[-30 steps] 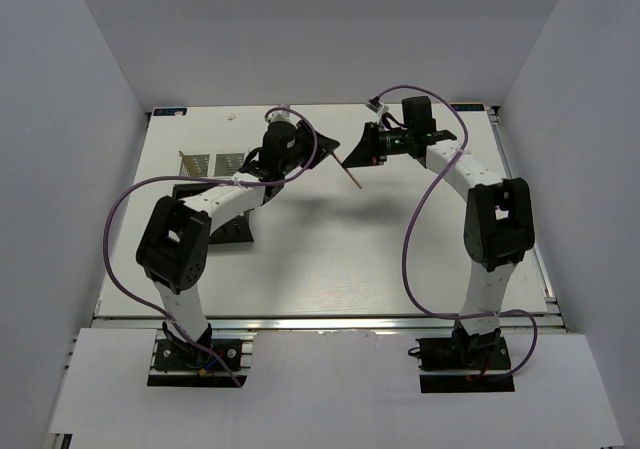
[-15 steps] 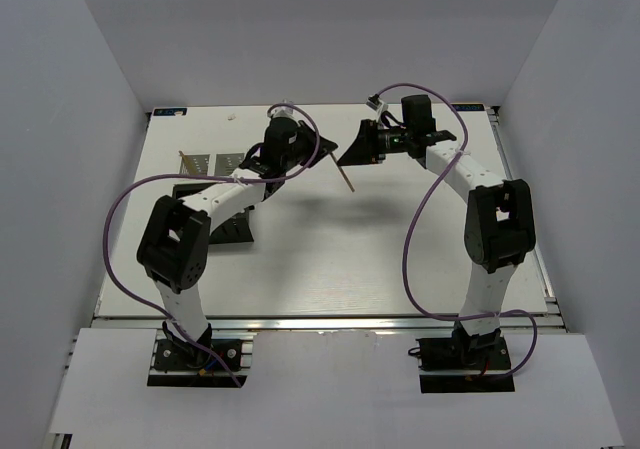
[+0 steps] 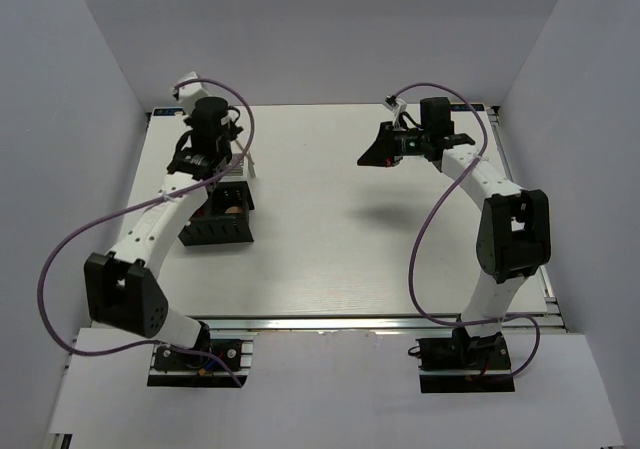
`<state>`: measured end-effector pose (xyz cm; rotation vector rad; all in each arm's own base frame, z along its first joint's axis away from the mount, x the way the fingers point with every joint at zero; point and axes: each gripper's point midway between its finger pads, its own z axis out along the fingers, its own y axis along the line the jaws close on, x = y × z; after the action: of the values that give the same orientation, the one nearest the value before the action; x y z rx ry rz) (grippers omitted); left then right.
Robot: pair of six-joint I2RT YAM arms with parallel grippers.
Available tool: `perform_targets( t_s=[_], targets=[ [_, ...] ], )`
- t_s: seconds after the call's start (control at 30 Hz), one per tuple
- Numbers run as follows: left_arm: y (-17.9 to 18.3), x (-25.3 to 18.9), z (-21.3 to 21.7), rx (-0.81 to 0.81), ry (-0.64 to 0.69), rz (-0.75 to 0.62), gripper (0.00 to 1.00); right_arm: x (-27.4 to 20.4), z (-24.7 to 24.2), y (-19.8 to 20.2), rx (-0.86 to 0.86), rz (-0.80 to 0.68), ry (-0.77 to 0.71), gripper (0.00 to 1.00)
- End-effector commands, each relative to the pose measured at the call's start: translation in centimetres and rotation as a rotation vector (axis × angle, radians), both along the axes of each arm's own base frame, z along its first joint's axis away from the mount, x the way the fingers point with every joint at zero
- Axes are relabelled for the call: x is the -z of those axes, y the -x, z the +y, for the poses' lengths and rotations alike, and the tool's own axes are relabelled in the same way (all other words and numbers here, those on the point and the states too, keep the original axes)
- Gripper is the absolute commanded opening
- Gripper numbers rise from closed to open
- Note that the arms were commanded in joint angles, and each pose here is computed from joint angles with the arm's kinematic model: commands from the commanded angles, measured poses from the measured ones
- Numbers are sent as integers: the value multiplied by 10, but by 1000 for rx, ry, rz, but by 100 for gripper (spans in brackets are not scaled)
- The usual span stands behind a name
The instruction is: Organize the makeup
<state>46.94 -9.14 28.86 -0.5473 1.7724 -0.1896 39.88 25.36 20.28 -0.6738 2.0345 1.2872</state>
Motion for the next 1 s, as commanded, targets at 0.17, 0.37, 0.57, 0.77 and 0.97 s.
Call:
perform_targets(
  t_s=[0.17,0.37,0.57,0.77,0.97],
  targets=[
    [40,-4,128,-373,-298,28,0,-6,-7,12,-18,-70,26,0],
    [35,7,172,-488,-347,19,0,-12,-9,19,-51,-98,29,3],
    [14,19,185,-511,-359,15,0,-16,-11,33,-113,-156,30,18],
    [-10,29,183,-499,-345,6,0,-17,-12,39,-121,-165,37,20],
    [-22,42,178,-476,-324,22,0,-20,-14,41,-125,-185,43,33]
  ],
)
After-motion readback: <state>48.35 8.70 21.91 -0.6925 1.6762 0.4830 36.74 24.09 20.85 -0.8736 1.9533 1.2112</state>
